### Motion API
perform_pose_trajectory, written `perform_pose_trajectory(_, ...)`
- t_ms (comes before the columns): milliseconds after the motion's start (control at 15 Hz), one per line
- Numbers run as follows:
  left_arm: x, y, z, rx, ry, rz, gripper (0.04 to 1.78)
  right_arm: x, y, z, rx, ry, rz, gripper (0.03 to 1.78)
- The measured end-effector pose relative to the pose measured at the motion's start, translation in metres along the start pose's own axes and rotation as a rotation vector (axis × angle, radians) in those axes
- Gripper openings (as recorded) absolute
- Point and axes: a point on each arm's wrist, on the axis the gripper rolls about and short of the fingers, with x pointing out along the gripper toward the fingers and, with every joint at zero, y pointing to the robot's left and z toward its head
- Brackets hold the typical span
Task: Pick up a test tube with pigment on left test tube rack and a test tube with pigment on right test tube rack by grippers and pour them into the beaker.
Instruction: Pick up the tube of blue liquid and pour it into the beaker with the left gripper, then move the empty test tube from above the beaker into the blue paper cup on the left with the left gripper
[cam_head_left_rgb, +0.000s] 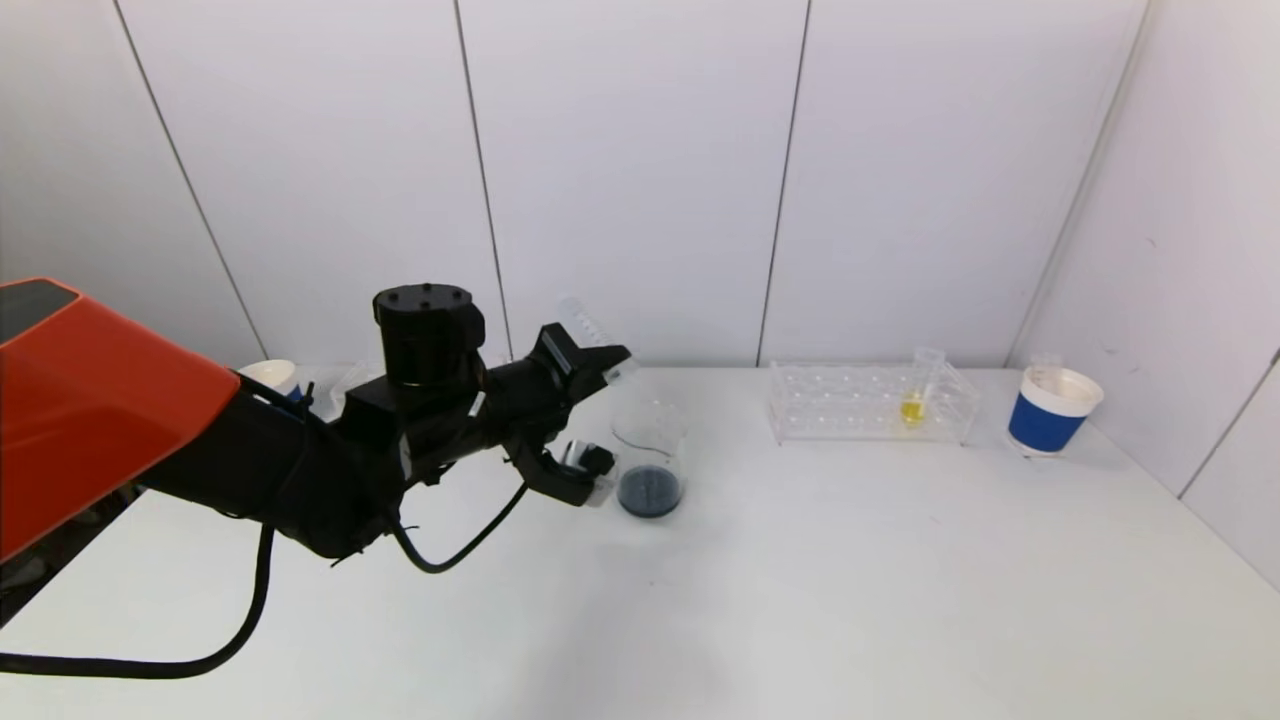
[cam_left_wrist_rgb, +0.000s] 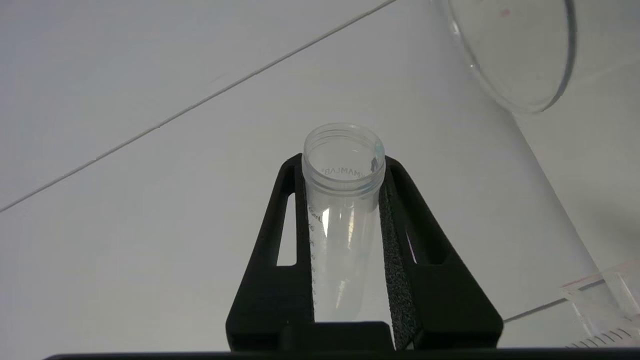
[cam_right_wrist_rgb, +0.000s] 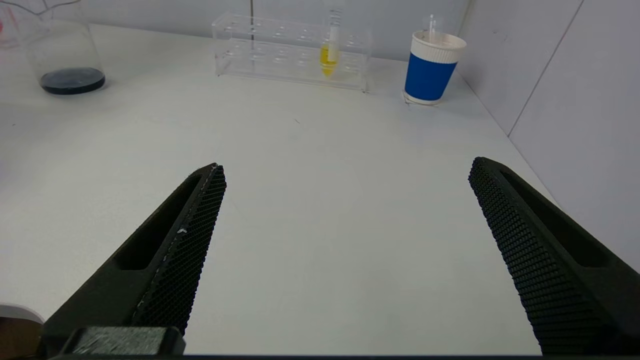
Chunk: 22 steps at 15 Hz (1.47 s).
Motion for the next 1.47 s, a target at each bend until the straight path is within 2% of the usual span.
perform_pose_trajectory(600, -0.012, 0.035, -0.013, -0.417, 0.043, 0.140, 0.42, 0.000, 0.000, 0.000, 0.000, 0.000, 0.000, 1.77)
perform_pose_trajectory(1333, -0.026, 0.049, -0.022, -0.859, 0.139, 0.200, 0.42, 0.000, 0.000, 0.000, 0.000, 0.000, 0.000, 1.77)
perform_pose_trajectory(1467, -0.029, 0.050, -0.027, -0.917, 0.195, 0.220, 0.42, 0.000, 0.000, 0.000, 0.000, 0.000, 0.000, 1.77)
